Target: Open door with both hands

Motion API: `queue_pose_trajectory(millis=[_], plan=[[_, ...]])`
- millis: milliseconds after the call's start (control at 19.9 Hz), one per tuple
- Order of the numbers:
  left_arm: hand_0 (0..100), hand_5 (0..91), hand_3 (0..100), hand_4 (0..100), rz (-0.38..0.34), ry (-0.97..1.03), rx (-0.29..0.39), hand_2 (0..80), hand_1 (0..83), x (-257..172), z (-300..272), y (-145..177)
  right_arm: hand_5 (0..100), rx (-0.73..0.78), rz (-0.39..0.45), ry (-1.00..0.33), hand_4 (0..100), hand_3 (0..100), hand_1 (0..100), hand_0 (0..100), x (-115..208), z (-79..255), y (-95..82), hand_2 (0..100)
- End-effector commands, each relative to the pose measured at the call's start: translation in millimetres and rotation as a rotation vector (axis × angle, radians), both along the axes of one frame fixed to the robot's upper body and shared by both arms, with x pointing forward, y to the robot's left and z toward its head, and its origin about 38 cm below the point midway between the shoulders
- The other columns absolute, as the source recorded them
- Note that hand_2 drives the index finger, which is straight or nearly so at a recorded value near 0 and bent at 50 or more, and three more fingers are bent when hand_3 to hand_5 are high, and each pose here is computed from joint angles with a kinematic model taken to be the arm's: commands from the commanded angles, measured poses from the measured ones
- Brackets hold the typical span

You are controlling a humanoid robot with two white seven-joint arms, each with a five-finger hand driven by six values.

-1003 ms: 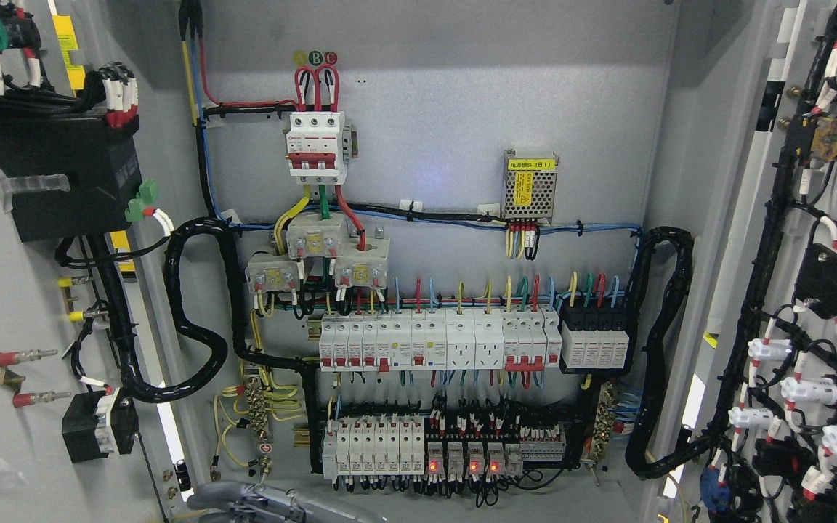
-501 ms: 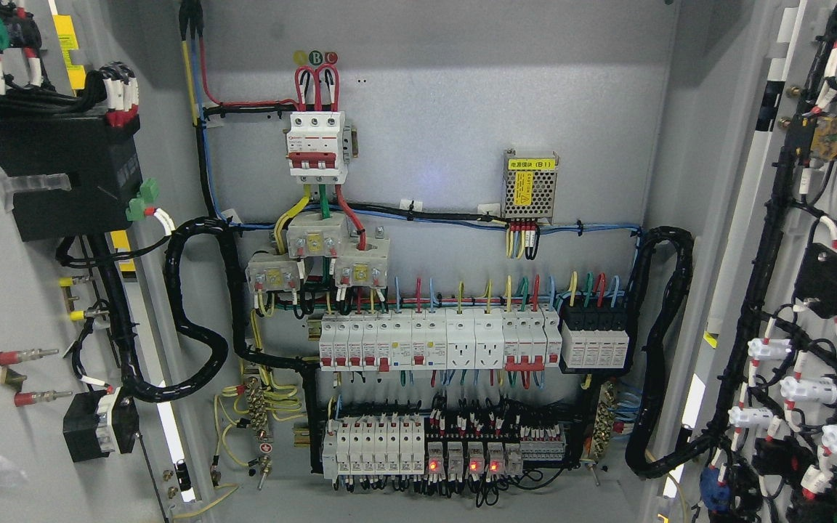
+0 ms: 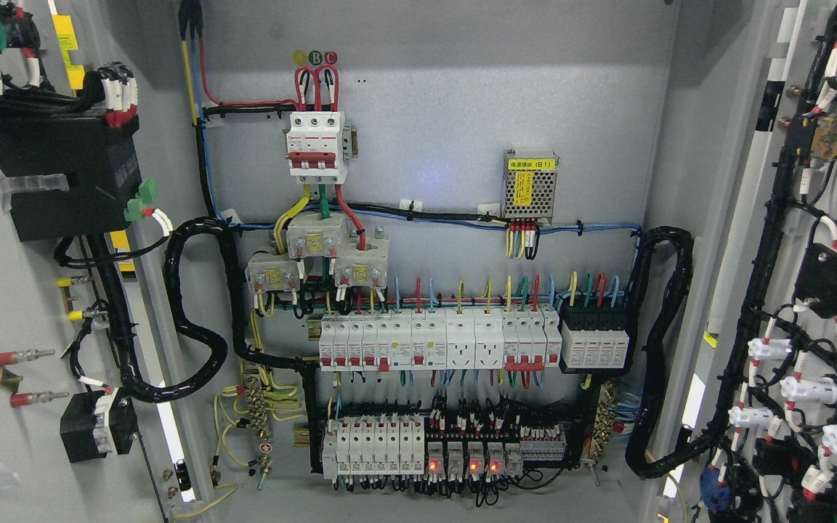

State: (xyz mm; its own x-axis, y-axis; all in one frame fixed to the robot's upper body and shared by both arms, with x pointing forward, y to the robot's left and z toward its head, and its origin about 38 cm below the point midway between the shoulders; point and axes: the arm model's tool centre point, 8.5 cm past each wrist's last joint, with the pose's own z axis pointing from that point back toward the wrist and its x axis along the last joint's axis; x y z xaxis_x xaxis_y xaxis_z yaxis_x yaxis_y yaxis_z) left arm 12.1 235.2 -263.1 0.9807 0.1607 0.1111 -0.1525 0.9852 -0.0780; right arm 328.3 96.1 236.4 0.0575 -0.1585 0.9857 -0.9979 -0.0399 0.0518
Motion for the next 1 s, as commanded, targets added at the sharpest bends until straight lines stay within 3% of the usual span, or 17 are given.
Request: queue_pose_trajectory(millis=[0, 150, 702, 952], plan=[[12, 0.0, 0, 0, -0.005, -0.033, -0.002, 0.0, 55.6, 20.9, 0.8, -0.7, 0, -0.011, 0.017, -0.013, 0, 0, 50, 0, -4.9, 3.1, 14.0, 4], [12, 0.0, 0, 0, -0.003, -0.034, 0.001, 0.0, 55.6, 21.9, 0.9, 1.3, 0, -0.017, -0.030, -0.007, 0, 0, 50, 0, 1.3, 3.9, 14.9, 4], [12, 0.0, 0, 0, -0.006, -0.042, -0.007, 0.0, 55.6, 28.6, 1.1, -2.9, 0, -0.025, -0.006, -0.024, 0, 0, 50, 0, -5.5, 6.4, 21.8, 4], [12, 0.0, 0, 0, -0.003, -0.044, -0.008, 0.0, 55.6, 28.7, 1.1, -3.8, 0, 0.020, -0.119, 0.066, 0, 0, 50, 0, 17.2, -8.6, -8.8, 4]])
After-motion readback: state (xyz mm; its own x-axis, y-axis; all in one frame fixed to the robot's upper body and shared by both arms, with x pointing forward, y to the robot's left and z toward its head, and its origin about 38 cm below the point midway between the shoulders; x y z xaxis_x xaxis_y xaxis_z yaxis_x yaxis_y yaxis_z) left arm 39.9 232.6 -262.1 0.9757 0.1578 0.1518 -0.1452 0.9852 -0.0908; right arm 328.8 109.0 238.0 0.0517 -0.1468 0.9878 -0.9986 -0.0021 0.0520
